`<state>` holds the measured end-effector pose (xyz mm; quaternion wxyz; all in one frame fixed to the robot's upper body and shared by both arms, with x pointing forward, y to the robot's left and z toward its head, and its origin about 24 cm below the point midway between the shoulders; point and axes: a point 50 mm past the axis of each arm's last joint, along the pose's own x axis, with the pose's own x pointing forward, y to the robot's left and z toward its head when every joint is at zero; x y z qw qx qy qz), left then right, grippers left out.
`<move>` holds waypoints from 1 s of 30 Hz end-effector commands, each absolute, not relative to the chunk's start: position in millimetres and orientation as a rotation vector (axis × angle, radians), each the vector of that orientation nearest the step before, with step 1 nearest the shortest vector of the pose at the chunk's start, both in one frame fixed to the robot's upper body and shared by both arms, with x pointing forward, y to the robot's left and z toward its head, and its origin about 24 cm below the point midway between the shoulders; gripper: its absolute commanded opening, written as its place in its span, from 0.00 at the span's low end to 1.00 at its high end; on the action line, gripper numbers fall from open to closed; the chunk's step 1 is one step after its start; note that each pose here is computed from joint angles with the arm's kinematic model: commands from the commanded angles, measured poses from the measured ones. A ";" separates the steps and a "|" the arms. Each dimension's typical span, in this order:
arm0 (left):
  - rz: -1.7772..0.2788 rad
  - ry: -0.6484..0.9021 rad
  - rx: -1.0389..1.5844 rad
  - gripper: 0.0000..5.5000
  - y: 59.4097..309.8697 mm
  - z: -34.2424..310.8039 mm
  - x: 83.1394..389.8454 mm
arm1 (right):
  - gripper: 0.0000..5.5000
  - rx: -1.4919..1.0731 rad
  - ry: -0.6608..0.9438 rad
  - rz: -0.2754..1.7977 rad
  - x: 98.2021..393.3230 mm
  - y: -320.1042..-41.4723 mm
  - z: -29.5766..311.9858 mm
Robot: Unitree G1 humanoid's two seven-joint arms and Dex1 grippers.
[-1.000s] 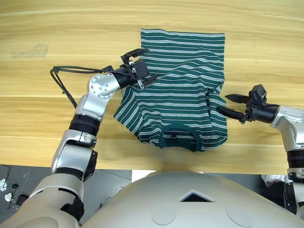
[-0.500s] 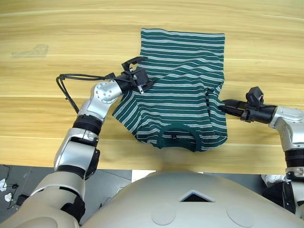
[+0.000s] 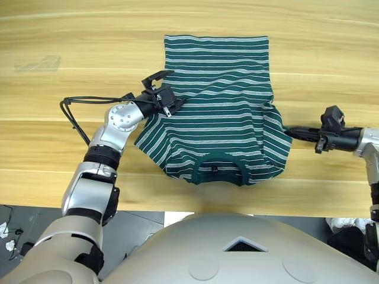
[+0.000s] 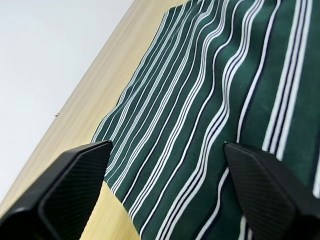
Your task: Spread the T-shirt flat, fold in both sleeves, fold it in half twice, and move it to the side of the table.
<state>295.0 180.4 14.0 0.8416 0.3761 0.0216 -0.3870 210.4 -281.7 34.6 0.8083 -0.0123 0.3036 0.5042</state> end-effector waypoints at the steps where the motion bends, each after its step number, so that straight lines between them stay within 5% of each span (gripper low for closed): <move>1: -0.827 0.136 0.816 0.75 191.9 1.2 285.7 | 0.01 -0.064 0.681 1.147 202.7 -282.0 37.4; 13: -0.834 0.116 0.809 0.75 187.9 0.5 282.3 | 0.01 -0.029 0.548 1.060 217.1 -283.2 45.3; 30: -0.843 0.001 0.602 0.75 200.2 57.2 258.8 | 0.01 0.023 0.493 1.231 209.2 -253.4 51.9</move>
